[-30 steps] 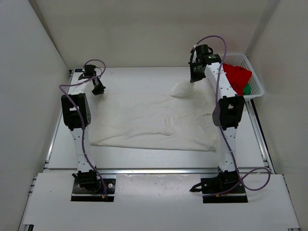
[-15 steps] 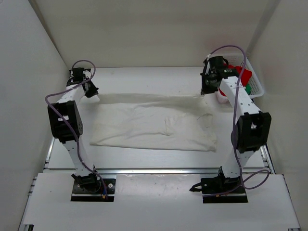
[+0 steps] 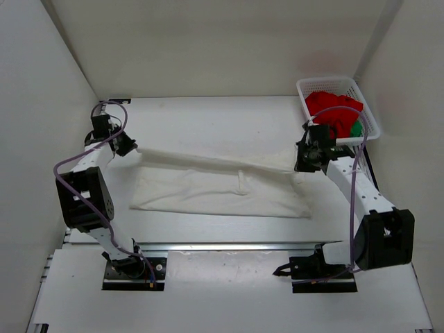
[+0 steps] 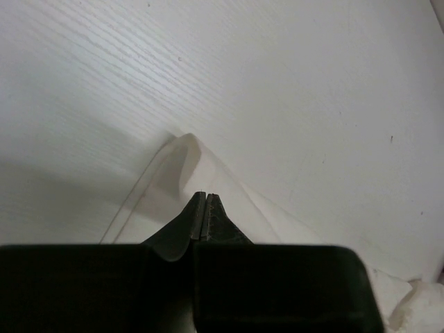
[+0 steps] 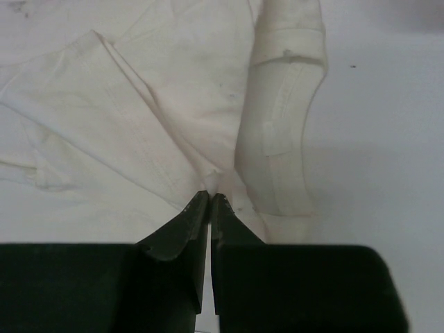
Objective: Fold and stack the t-shirts
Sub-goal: Fold the other side of the tshirt into a rectangle
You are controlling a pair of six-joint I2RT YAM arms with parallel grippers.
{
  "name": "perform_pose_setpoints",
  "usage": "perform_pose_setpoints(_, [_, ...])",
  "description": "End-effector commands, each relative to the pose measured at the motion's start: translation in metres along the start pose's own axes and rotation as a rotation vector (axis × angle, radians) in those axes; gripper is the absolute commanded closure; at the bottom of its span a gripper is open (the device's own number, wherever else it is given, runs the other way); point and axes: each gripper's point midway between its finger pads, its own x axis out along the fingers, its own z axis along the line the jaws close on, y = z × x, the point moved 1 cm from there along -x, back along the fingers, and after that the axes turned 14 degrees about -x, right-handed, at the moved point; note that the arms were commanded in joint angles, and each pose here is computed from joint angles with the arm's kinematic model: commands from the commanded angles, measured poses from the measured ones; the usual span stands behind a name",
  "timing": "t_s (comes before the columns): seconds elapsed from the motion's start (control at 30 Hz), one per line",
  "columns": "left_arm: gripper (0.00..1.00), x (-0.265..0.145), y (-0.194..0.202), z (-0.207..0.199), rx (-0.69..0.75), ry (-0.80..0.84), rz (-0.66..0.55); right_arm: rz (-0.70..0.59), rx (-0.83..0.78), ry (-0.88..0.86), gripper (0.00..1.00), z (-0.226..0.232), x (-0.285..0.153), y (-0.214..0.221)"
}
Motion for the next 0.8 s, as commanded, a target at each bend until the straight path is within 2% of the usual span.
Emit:
perform_pose_setpoints(0.0, [1.0,-0.026,-0.008,-0.016,0.017,0.084,-0.062,-0.087,0.053,0.036,1.0,-0.005,-0.012,0.0])
perform_pose_setpoints(0.07, [1.0,-0.026,-0.002,-0.008,0.015,0.064,-0.051,-0.103,0.07,0.036,0.99,-0.001,-0.017,0.009])
perform_pose_setpoints(0.27, [1.0,-0.027,0.02,0.033,-0.014,-0.012,-0.006,-0.023,0.159,0.028,0.97,0.016,0.006,0.073])
perform_pose_setpoints(0.3, [0.96,-0.029,0.023,0.042,-0.024,-0.029,-0.007,-0.005,0.19,0.023,0.98,0.017,0.009,0.087])
perform_pose_setpoints(0.37, [0.8,-0.027,0.029,0.051,-0.049,-0.034,0.006,-0.027,0.216,-0.006,0.98,0.026,0.009,0.09])
perform_pose_setpoints(0.4, [0.66,-0.027,0.031,0.057,-0.066,-0.046,0.015,-0.024,0.23,-0.014,0.95,0.032,0.009,0.095])
perform_pose_setpoints(0.47, [0.5,-0.025,0.03,0.055,-0.094,-0.025,0.046,-0.061,0.256,0.006,0.91,0.026,0.006,0.098])
perform_pose_setpoints(0.57, [0.49,-0.034,0.018,0.042,-0.137,0.023,0.014,-0.084,0.273,0.023,0.78,0.018,-0.003,0.101])
perform_pose_setpoints(0.63, [0.51,-0.045,0.012,0.025,-0.133,0.08,-0.027,-0.123,0.251,0.042,0.65,0.015,-0.011,0.089])
perform_pose_setpoints(0.73, [0.53,-0.055,0.026,-0.007,-0.042,0.143,-0.043,-0.195,0.201,0.052,0.61,0.017,-0.022,0.06])
perform_pose_setpoints(0.77, [0.52,-0.057,0.038,-0.017,-0.002,0.156,-0.035,-0.215,0.188,0.002,0.67,0.027,-0.021,0.047])
